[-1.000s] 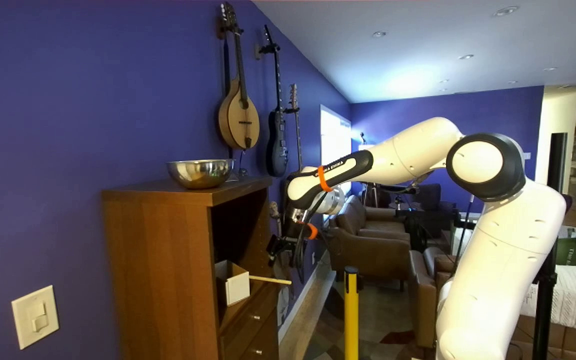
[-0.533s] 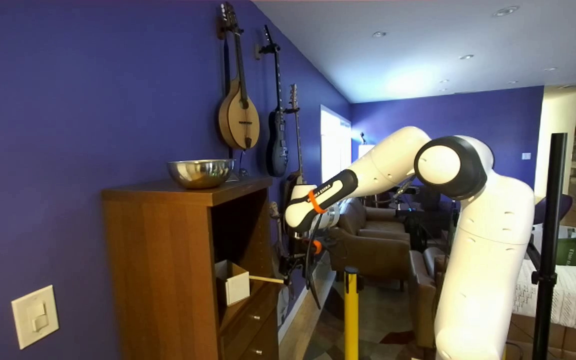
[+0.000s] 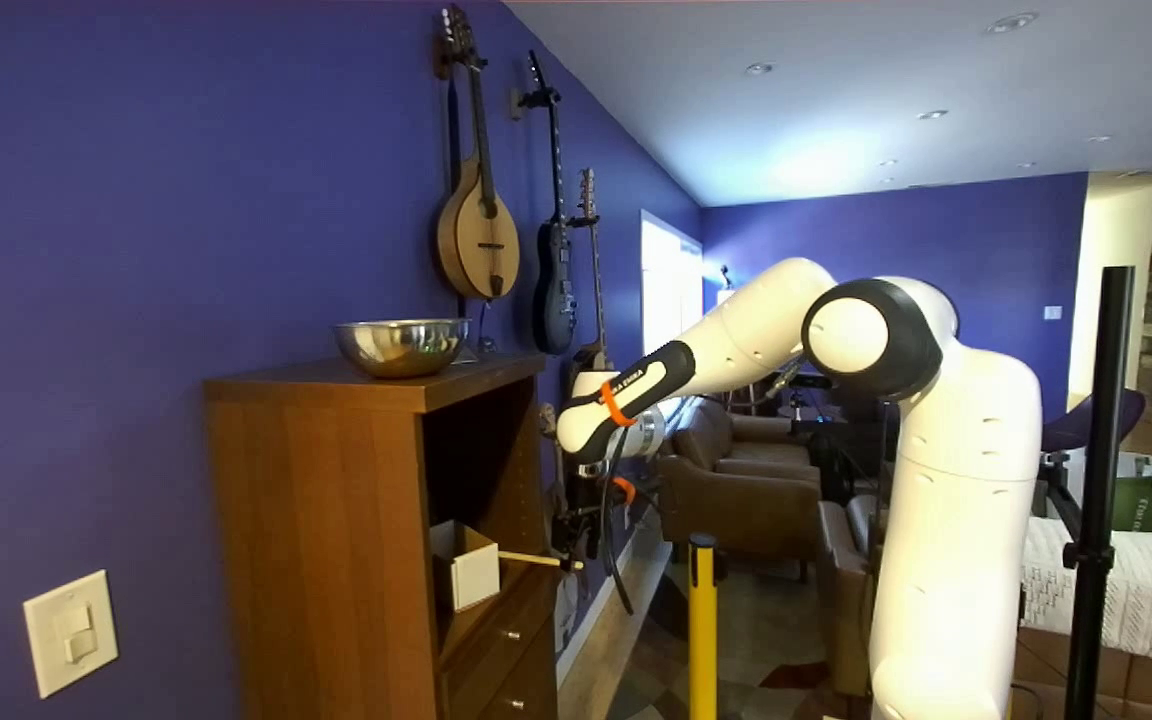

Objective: Take the spoon from the shelf and place it into the metal bowl

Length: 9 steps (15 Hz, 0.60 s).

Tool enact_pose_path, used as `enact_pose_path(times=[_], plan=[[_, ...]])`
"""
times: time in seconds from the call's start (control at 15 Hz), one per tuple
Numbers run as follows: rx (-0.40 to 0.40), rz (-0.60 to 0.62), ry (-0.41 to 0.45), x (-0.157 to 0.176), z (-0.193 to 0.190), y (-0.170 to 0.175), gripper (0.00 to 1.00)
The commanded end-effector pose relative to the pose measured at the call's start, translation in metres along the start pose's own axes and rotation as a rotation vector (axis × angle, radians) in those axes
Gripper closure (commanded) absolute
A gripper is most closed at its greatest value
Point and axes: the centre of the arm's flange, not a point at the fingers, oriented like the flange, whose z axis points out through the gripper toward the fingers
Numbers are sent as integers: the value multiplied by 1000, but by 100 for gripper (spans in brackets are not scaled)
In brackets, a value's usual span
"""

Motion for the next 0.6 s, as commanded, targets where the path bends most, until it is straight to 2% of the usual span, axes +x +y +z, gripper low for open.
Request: enact_pose_path(times=[0.0, 0.4, 0.47, 0.53], plan=[[54, -29, -16, 17, 9, 0, 53], [67, -39, 7, 24, 6, -7, 94], [66, -41, 13, 23, 2, -8, 99], [66, -43, 17, 23, -1, -9, 100]])
